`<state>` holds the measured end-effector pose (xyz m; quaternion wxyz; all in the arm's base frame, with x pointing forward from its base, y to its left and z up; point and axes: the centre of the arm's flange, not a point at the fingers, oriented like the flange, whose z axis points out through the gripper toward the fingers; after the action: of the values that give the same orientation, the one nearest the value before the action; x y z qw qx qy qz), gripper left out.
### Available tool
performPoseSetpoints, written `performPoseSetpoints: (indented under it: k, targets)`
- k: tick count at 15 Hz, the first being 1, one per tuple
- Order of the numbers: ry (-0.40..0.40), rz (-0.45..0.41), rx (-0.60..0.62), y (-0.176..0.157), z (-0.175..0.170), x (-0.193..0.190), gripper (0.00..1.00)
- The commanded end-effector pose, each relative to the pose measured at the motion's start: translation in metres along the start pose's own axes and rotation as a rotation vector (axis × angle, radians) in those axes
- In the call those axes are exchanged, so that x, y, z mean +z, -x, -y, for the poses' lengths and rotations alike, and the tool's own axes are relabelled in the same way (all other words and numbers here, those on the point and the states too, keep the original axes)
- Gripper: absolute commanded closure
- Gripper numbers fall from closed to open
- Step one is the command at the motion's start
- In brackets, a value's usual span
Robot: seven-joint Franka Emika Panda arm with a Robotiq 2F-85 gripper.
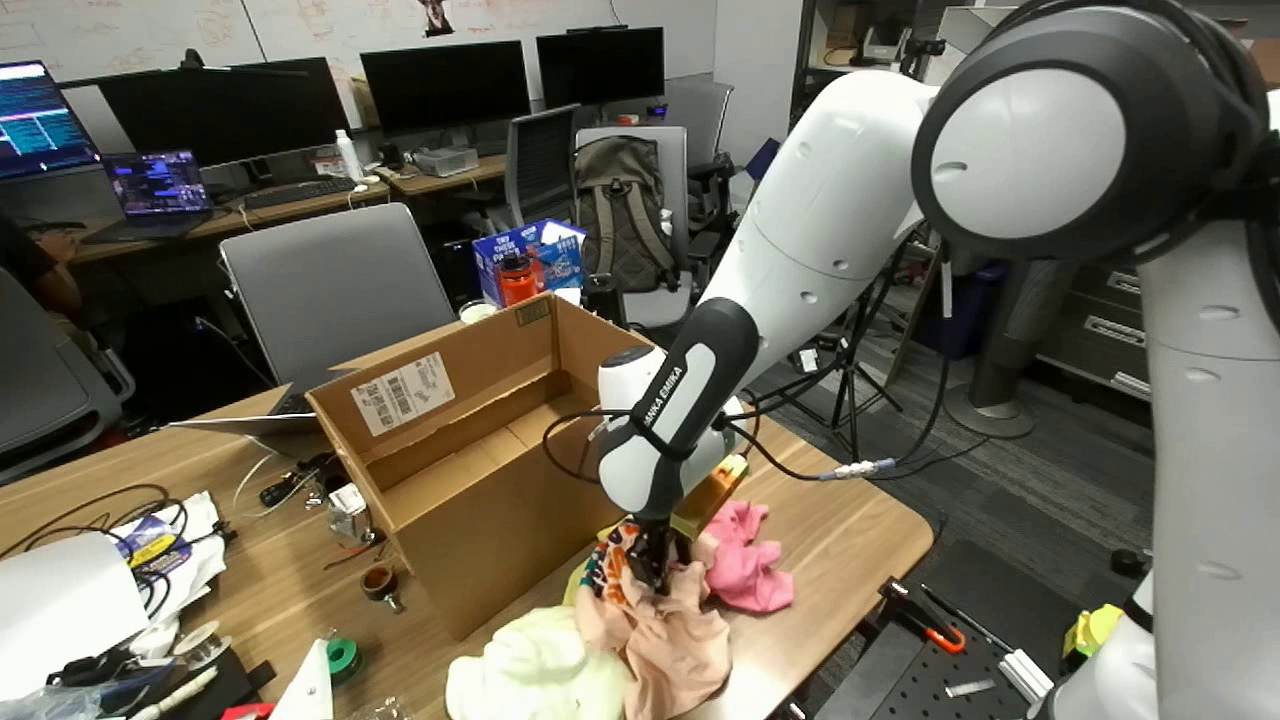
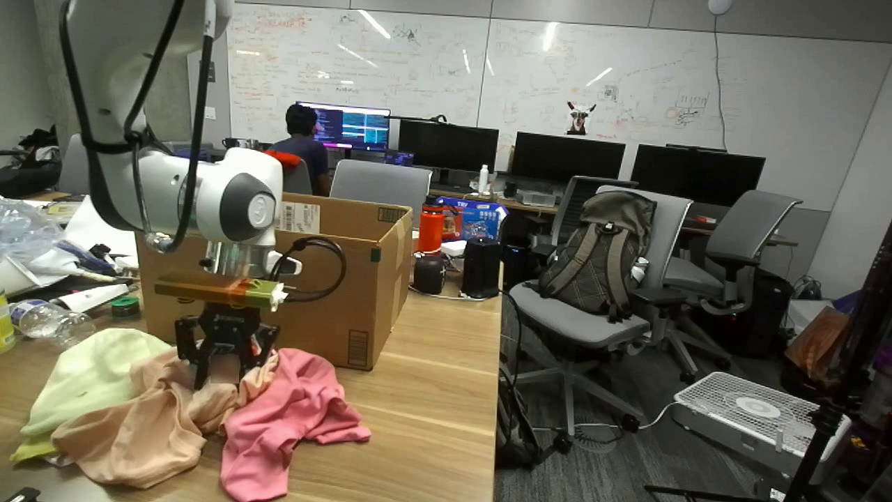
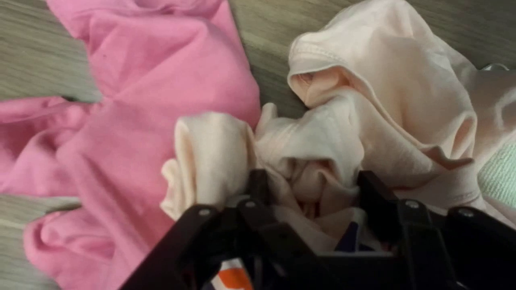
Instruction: Put two of the cloths into the box.
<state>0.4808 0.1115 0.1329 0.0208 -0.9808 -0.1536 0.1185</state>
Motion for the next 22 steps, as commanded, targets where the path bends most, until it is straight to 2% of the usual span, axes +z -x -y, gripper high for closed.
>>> performPoseSetpoints:
  k: [1,5,6,16,22]
  targets:
    - [0.015,-0.036,0.012,0.001,-0.001,-0.017,0.7]
    - [0.026,-0.08,0.033,0.003,-0.003,-0.036,0.98]
    - [0.029,-0.094,0.04,0.003,-0.004,-0.042,1.0]
    - [0.061,-0.275,0.132,0.009,-0.013,-0.118,0.99]
    - [0.082,-0.425,0.189,0.012,-0.02,-0.173,0.99]
